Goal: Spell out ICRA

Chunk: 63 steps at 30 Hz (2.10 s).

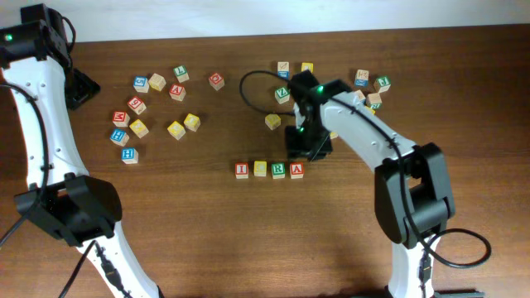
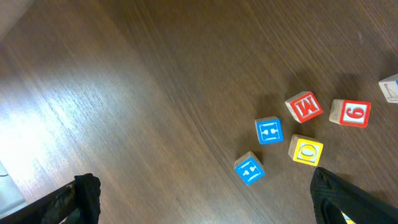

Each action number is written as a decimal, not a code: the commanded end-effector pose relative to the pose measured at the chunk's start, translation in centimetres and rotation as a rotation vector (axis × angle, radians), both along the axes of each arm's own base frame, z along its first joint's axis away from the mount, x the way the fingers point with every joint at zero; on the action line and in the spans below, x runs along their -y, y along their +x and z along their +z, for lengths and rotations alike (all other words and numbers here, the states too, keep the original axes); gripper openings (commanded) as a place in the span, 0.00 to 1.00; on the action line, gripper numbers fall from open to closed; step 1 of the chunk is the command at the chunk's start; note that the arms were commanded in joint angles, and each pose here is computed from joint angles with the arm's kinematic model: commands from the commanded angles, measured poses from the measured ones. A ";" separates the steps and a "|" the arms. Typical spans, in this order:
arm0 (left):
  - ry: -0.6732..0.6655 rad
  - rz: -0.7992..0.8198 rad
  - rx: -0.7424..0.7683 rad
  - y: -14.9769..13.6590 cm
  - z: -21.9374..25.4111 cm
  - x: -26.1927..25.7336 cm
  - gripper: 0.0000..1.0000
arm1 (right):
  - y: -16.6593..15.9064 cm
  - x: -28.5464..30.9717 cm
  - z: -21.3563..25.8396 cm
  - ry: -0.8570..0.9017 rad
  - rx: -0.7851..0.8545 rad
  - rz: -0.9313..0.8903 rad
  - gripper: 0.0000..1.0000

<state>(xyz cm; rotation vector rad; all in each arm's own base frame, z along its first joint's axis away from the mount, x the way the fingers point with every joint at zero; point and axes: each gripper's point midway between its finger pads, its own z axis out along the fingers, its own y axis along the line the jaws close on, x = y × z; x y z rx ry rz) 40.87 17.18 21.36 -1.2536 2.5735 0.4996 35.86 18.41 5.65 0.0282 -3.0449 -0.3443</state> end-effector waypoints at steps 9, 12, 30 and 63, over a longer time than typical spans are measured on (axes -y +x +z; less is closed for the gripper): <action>0.020 0.000 0.017 -0.3 1.0 -0.2 0.99 | 1.7 15.0 16.5 -0.110 0.158 -0.174 0.35; 0.020 0.000 0.017 -0.3 1.0 -0.2 0.99 | -1.0 16.5 21.0 -0.109 0.257 -0.193 0.35; -0.241 -0.051 0.086 1.1 -0.1 4.1 0.99 | -12.5 17.0 23.1 -0.115 0.471 -0.209 0.98; -0.462 -0.837 -0.306 -8.6 -8.6 25.5 0.59 | -2.6 12.3 11.8 0.033 0.249 -0.133 0.77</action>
